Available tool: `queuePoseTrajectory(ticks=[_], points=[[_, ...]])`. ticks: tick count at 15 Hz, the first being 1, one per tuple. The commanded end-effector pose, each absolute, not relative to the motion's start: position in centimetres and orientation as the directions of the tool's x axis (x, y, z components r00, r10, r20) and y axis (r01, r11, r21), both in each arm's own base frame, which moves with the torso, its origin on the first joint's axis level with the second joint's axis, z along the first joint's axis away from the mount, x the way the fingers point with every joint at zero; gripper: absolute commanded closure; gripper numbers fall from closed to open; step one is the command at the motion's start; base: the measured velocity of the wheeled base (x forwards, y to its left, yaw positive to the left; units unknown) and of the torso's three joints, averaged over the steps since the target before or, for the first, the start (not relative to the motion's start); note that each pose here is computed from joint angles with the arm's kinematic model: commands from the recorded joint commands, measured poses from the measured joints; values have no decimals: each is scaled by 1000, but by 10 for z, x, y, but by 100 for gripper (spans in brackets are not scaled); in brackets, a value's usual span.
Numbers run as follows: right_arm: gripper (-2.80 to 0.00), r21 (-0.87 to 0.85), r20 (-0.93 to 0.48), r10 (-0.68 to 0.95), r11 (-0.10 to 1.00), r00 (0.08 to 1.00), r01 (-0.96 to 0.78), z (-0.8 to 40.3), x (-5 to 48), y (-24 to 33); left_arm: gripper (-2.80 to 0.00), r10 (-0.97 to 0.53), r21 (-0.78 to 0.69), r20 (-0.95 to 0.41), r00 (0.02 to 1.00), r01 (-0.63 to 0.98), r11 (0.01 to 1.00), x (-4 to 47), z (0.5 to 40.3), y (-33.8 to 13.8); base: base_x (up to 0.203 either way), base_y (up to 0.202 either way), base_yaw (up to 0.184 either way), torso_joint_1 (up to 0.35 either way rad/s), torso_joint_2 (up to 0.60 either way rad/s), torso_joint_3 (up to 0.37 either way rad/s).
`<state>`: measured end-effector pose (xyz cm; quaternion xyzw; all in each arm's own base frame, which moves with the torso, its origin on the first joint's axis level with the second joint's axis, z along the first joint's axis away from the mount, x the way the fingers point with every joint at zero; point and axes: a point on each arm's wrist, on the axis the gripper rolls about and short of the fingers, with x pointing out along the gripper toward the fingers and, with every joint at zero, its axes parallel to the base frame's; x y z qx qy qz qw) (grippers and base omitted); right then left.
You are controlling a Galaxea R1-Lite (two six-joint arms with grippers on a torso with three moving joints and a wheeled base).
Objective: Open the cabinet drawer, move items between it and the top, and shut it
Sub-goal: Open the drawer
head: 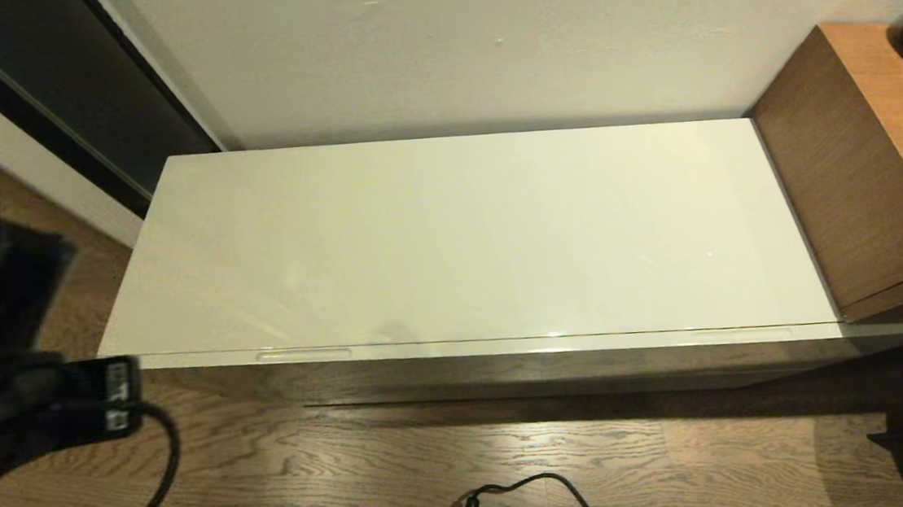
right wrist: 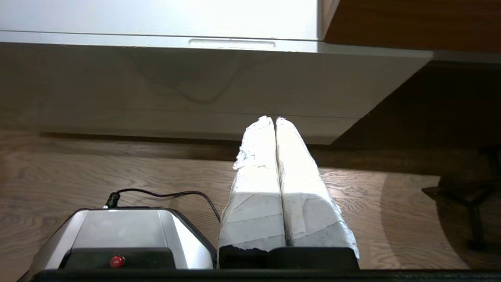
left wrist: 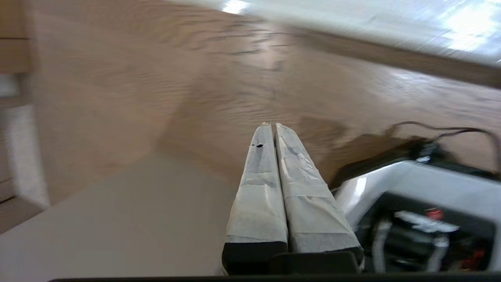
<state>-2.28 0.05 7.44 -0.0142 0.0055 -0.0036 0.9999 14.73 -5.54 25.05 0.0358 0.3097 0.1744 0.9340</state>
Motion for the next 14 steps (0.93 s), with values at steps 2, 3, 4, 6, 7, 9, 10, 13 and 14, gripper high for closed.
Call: queuePoseTrajectory(ticks=[2,3,4,6,7,9,10,13,14], points=[[0,-29,-11,-8,1000,1000,7,74,-23,1,0,397,165,-529,750,-369,915,46,260,-5,0,0,0,0,0,0],[0,-29,-11,-8,1000,1000,7,74,-23,1,0,435,174,-534,725,-409,896,23,260,7,0,0,0,0,0,0],[0,-29,-11,-8,1000,1000,7,74,-23,1,0,467,183,-541,700,-443,877,3,259,15,0,0,0,0,0,0],[0,-29,-11,-8,1000,1000,7,74,-23,1,0,510,201,-552,660,-488,849,-31,253,26,0,0,0,0,0,0],[0,-29,-11,-8,1000,1000,7,74,-23,1,0,531,203,-546,648,-512,834,-42,252,27,0,0,0,0,0,0],[0,-29,-11,-6,1000,1000,6,74,-23,1,0,538,207,-557,633,-521,828,-53,251,25,0,0,0,0,0,0],[0,-29,-11,-8,1000,1000,7,74,-23,1,0,529,207,-561,637,-511,834,-60,249,23,0,0,0,0,0,0],[0,-29,-11,-6,1000,1000,6,74,-23,1,0,486,213,-547,681,-448,868,-97,223,11,0,0,0,0,0,0],[0,-29,-12,-6,1000,1000,6,74,-23,1,0,474,232,-543,693,-419,878,-108,205,7,0,0,0,0,0,0]])
